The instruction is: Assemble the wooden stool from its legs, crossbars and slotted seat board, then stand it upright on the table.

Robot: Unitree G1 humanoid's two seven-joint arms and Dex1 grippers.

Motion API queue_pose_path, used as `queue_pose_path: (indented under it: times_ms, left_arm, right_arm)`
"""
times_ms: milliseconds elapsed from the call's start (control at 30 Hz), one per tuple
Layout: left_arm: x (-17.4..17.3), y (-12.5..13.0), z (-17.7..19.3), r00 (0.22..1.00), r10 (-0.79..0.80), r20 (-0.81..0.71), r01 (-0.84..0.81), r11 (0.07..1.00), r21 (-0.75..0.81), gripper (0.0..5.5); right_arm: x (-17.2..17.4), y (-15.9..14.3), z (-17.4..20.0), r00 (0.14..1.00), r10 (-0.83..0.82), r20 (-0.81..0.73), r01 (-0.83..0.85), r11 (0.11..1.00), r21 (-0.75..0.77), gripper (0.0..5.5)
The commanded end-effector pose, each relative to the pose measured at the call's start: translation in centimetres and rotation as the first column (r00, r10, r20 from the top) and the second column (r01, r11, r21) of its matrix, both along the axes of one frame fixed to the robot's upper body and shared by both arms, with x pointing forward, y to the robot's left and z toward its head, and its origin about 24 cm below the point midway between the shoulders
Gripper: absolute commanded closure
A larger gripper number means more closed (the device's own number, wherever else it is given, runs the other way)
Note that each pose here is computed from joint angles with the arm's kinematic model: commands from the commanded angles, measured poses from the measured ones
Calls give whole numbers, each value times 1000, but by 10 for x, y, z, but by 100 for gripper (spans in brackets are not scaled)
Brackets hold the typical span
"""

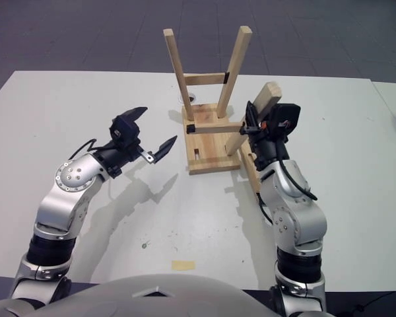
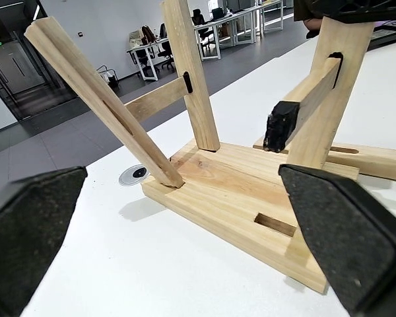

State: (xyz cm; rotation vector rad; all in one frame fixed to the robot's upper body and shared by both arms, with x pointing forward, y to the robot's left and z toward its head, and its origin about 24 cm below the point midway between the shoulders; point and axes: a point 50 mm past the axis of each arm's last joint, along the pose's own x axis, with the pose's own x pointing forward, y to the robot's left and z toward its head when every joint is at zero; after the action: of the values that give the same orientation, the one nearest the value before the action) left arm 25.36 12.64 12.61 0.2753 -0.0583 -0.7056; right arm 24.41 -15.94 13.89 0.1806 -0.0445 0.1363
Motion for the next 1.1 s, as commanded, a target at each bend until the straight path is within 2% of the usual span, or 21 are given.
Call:
queue_pose_path:
  times_ms: [33,67,233,400,600,667,733,800,867,933,967,1100]
  left_arm:
    - [1,2,-1,1000,-15,3,15,1000,27,10]
    - [1,1,-1,1000,-20,4,20,999,30,10]
    - [4,2,1,1000,-14,13,14,1000,20,10]
    - [-1,0,-2,1000,-7,-2,7,1000,0,10]
    - [0,2,0,1000,19,1,-19,1000,-21,10]
    - [0,1,0,1000,21,-1,-22,999,-28,10]
    - [-1,-1,-1,1000,21,-4,-21,999,-33,10]
    - [-1,-2,-2,1000,25,-5,-25,999,-36,10]
    - [0,-4,-3,1000,26,0,-26,999,-33,10]
    - [1,-5,-3,1000,22,6,-22,999,-25,10]
    - [1,-5,-2,1000,18,6,-18,1000,-24,10]
    - [0,-6,-3,1000,14,2,-14,1000,-26,10]
  right_arm:
    - [1,5,-4,999,33,-12,-32,998,52,449]
    - [2,5,1,999,37,24,-39,996,76,412]
    - [7,0,33,974,16,227,-58,983,176,335]
    - [9,-3,64,934,39,354,-90,987,130,253]
    - [22,-13,145,828,38,559,-130,983,127,158]
    - [27,-17,169,805,37,593,-147,979,138,127]
    - [35,-17,179,808,43,587,-159,976,146,99]
    - [50,-16,160,870,48,491,-149,974,169,63]
    - [63,-14,101,958,65,281,-120,975,185,31]
    - [58,-11,44,993,87,83,-102,976,193,11]
    - [53,-9,29,995,97,35,-103,975,199,11]
    - [44,1,37,989,104,105,-130,954,271,11]
